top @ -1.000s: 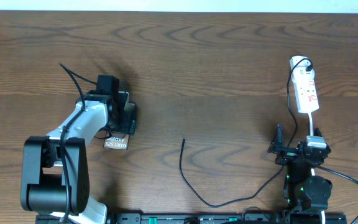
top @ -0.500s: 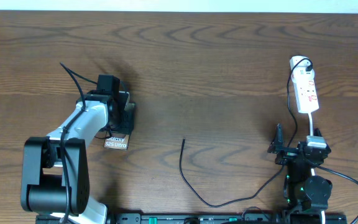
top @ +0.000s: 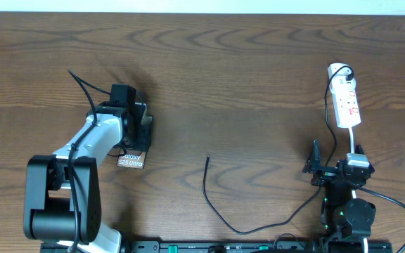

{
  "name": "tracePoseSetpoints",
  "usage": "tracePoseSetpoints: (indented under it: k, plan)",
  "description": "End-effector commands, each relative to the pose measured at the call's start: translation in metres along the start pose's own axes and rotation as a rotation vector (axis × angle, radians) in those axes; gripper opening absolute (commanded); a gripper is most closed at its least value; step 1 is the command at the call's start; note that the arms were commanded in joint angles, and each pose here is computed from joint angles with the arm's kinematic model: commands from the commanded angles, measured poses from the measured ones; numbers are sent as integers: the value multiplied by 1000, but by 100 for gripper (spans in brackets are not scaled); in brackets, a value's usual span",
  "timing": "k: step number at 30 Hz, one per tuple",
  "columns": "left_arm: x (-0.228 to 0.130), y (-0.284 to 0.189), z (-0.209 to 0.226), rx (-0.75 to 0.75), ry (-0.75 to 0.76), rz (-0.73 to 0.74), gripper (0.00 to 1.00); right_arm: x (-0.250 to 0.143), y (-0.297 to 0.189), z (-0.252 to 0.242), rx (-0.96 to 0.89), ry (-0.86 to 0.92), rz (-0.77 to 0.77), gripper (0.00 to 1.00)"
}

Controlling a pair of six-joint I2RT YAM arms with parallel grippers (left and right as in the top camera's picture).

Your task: Plug charger to phone and switch on socket

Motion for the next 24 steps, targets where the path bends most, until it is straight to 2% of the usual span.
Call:
tracePoseSetpoints:
  k: [1, 4, 13, 15, 18, 24]
  plan:
    - [-28, 24, 2, 17, -10, 121, 17, -1, 0, 1, 3, 12, 2, 99]
    - [-28, 24, 2, 17, -10, 121, 43, -1, 0, 1, 3, 12, 2, 99]
    - [-28, 24, 2, 17, -10, 122, 44, -1, 0, 1, 3, 12, 2, 99]
    - [-28, 24, 2, 17, -10, 122, 25, -1, 0, 1, 3, 12, 2, 99]
    - [-28, 25, 2, 17, -10, 122, 8, -1, 0, 1, 3, 12, 2, 99]
    - [-28, 25, 2, 17, -10, 122, 7, -1, 0, 1, 3, 12, 2, 99]
Point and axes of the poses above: each gripper's point midway between its finger pads, its own y axis out along the fingers, its own z axis along the line the jaws close on, x = y × z, the point moved 4 cm from there along -y, back along the fingers, and after that the axes turned 2 degrees about -y, right-handed, at the moved point
